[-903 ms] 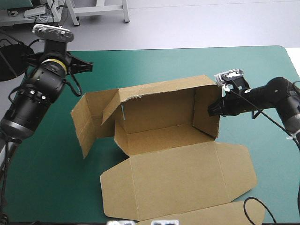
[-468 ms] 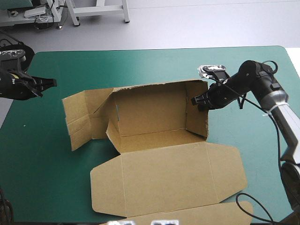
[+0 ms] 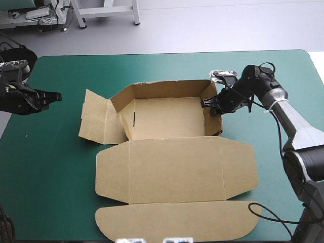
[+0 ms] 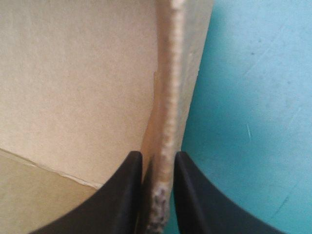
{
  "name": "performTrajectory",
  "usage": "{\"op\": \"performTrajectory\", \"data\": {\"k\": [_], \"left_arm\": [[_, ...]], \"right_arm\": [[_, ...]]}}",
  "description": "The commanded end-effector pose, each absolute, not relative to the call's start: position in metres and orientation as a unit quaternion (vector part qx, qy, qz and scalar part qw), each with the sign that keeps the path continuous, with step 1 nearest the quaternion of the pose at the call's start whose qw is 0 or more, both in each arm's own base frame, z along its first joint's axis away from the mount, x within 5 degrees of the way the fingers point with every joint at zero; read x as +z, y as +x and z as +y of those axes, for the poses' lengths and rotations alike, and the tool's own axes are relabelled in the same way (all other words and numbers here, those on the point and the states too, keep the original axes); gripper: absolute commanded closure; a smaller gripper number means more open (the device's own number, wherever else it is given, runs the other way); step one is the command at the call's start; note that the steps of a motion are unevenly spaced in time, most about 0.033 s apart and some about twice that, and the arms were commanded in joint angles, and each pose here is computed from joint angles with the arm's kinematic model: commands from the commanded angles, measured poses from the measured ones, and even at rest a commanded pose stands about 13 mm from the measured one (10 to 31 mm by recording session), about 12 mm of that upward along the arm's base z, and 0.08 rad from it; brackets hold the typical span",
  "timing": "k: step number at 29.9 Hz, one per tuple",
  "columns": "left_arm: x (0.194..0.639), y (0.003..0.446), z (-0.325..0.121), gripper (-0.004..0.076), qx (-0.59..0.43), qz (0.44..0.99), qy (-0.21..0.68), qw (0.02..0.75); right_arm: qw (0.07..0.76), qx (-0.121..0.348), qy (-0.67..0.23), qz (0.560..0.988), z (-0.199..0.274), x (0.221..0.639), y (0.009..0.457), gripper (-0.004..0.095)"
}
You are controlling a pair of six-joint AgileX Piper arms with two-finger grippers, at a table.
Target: Fold the box
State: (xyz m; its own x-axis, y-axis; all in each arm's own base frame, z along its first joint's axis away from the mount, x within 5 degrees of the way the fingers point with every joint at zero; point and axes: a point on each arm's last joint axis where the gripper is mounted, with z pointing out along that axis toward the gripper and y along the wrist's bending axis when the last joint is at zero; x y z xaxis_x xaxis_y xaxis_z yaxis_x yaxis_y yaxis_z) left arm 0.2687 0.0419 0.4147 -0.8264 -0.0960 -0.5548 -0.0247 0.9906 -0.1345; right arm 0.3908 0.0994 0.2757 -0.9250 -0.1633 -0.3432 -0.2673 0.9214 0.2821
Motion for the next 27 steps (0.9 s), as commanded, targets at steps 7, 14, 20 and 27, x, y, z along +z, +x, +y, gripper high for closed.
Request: {"op": "performTrajectory", "data": {"k": [7,14,20,27], "left_arm": [[0.434,0.259,0.038,0.0731,-0.066,0.942,-0.024,0.327],[0.434,0.259,0.038,0.0731,-0.066,0.942,-0.024,0.328],[0.433,0.258,0.037,0.0731,-0.067,0.944,-0.024,0.323],[0.433,0.256,0.035,0.0731,-0.081,0.946,-0.022,0.313]], "right_arm": [[0.269,0.096,-0.157,0.946,0.092,0.388,0.383,0.0549],[0.374,0.125,-0.140,0.908,0.091,0.460,0.363,0.0557],[0.379,0.134,-0.116,0.908,0.088,0.469,0.349,0.0557],[0.306,0.130,-0.111,0.936,0.088,0.427,0.350,0.0557]]}}
